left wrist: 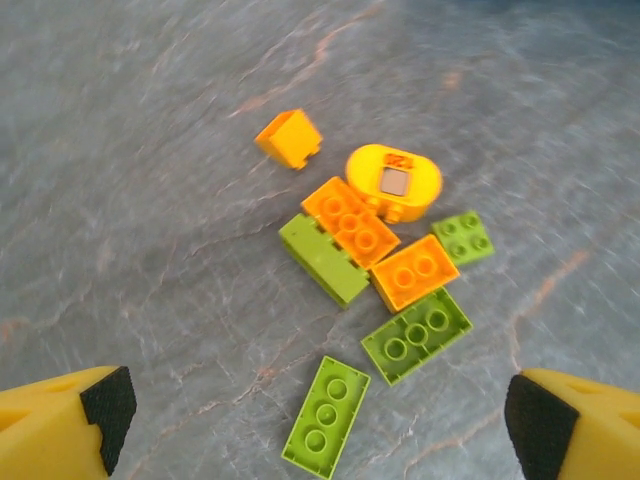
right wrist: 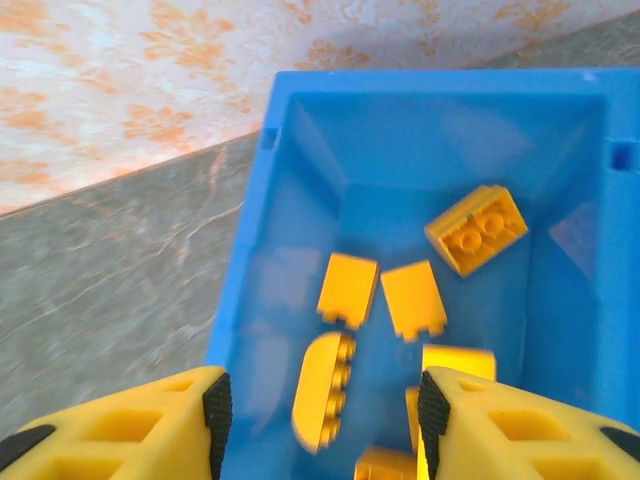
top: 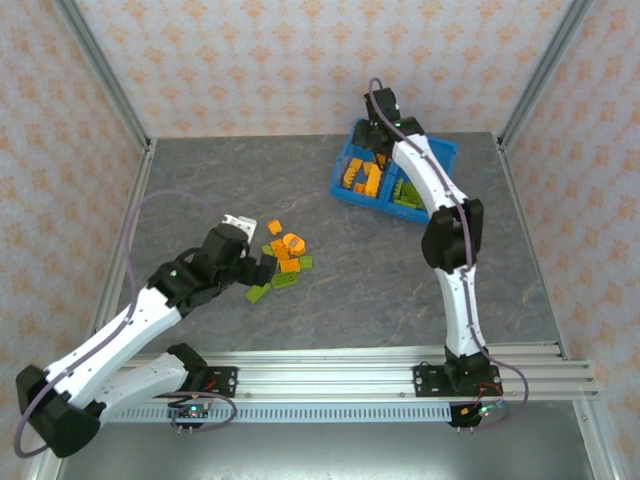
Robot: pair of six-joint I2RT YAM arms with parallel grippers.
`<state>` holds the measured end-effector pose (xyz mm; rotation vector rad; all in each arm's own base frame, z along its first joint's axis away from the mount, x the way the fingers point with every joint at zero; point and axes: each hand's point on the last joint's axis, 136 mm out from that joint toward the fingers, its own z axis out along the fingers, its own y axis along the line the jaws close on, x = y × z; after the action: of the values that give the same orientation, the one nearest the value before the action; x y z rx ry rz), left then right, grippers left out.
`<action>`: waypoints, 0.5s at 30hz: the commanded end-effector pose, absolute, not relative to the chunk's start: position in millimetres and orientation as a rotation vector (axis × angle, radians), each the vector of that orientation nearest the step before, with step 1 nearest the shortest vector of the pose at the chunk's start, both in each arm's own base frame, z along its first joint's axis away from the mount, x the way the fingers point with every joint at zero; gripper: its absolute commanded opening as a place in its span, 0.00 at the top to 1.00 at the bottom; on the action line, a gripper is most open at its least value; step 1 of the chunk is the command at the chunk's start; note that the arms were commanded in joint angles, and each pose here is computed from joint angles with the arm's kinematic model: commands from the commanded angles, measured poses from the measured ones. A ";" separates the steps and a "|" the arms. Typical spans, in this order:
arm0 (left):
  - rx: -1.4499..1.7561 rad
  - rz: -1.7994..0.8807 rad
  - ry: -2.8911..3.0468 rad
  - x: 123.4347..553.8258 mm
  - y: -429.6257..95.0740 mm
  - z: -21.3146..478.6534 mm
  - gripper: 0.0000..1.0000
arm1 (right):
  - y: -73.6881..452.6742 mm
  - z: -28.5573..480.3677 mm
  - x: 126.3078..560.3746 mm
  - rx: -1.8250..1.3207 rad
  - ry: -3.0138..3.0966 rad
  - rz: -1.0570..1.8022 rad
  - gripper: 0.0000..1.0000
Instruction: Sort the legos into containers by color
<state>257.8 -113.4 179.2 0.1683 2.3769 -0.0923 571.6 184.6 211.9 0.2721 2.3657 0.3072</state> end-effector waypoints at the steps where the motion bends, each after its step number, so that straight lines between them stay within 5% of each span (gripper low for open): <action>1: -0.357 -0.106 2.373 276.9 -100.8 174.0 0.11 | 192.4 283.9 518.1 0.190 2.306 0.471 0.42; 4: -0.504 -0.129 2.410 286.6 -109.9 150.0 0.21 | 204.7 299.5 468.1 0.086 2.260 0.621 0.26; 6: -0.536 -0.152 2.422 296.2 -119.5 138.8 0.24 | 216.2 306.5 431.3 -0.046 2.202 0.690 0.03; 15: -0.600 -0.173 2.507 329.9 -142.8 92.2 0.38 | 232.7 276.1 319.0 -0.363 2.276 0.856 0.01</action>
<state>310.1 -135.8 89.5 -0.5035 2.5651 -0.0863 339.7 222.9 293.3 -0.2359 2.2436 0.7796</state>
